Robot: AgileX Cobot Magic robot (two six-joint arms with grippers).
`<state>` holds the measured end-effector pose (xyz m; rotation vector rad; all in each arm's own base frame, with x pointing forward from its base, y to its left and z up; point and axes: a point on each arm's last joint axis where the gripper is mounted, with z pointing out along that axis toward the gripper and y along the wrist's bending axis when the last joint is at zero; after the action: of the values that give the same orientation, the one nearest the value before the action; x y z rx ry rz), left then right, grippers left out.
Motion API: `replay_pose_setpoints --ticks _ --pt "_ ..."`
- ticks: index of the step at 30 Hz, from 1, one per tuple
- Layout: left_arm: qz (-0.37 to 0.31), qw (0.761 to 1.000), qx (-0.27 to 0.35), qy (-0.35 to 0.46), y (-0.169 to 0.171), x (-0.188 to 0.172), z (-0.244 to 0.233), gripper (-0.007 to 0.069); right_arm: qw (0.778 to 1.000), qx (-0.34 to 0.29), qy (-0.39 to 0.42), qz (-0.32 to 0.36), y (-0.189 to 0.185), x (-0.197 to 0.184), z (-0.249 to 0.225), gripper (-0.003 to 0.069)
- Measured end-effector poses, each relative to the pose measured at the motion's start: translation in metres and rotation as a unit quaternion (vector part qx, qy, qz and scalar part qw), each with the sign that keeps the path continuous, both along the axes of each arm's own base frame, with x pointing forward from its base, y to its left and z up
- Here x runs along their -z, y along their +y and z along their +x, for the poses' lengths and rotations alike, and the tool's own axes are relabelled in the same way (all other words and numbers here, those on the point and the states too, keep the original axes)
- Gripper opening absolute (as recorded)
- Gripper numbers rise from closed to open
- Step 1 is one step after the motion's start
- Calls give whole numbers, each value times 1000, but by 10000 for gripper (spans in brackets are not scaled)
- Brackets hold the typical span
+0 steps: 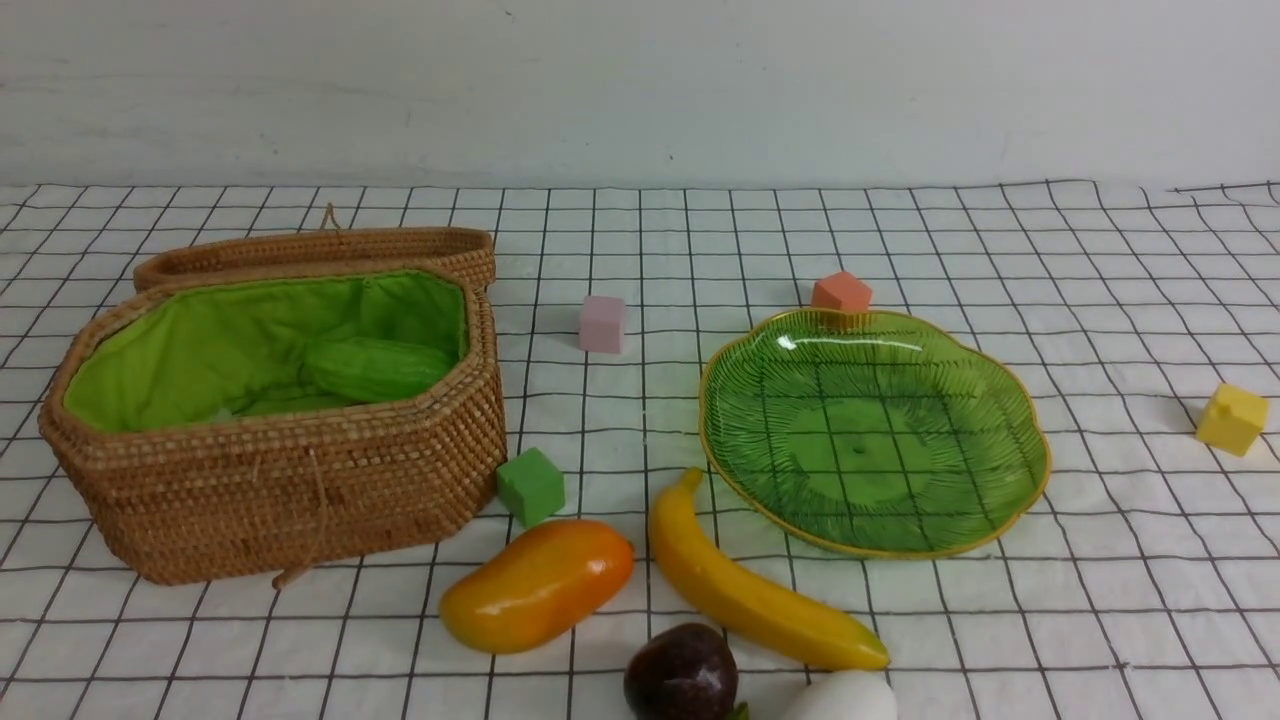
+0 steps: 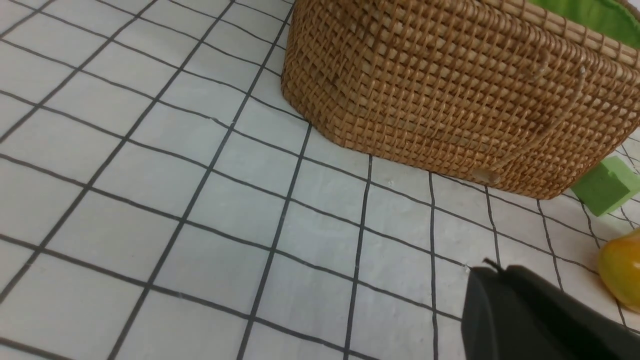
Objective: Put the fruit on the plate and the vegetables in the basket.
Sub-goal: Take a daikon with your right arm and place it on the basket on the left.
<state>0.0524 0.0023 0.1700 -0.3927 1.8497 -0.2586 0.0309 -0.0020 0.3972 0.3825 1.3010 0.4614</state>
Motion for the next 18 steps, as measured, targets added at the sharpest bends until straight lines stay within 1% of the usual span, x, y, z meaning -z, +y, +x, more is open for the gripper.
replay_pose_setpoints --ticks 1,2,4,5,6,8,10,11,13,14,16,17,18 --pt "0 1000 0 0 0 0 0 0 998 13 66 -18 -2 -12 13 239" --pt "0 1000 0 0 0 0 0 1 994 19 104 -36 -2 -14 21 239" --pt "0 1000 0 0 0 0 0 2 975 26 205 -86 -4 -8 46 239" --pt "0 1000 0 0 0 0 0 3 970 25 226 -91 -4 -5 51 239" --pt "1 1000 0 0 0 0 0 5 949 18 290 -120 -4 6 68 239" --pt "1 1000 0 0 0 0 0 7 922 -6 364 -134 -1 23 88 239" --pt "1 1000 0 0 0 0 0 8 892 -51 434 -119 6 42 105 239" --pt "1 1000 0 0 0 0 0 8 872 -93 470 -100 14 53 113 239" --pt "1 1000 0 0 0 0 0 8 842 -168 506 -83 26 67 124 239" --pt "1 1000 0 0 0 0 0 8 834 -193 510 -85 31 72 128 242" --pt "1 1000 0 0 0 0 0 8 824 -254 502 -68 44 77 133 253" --pt "1 1000 0 0 0 0 0 8 822 -259 502 -66 45 79 134 255" --pt "1 1000 0 0 0 0 0 8 817 -293 493 -59 55 81 135 274"
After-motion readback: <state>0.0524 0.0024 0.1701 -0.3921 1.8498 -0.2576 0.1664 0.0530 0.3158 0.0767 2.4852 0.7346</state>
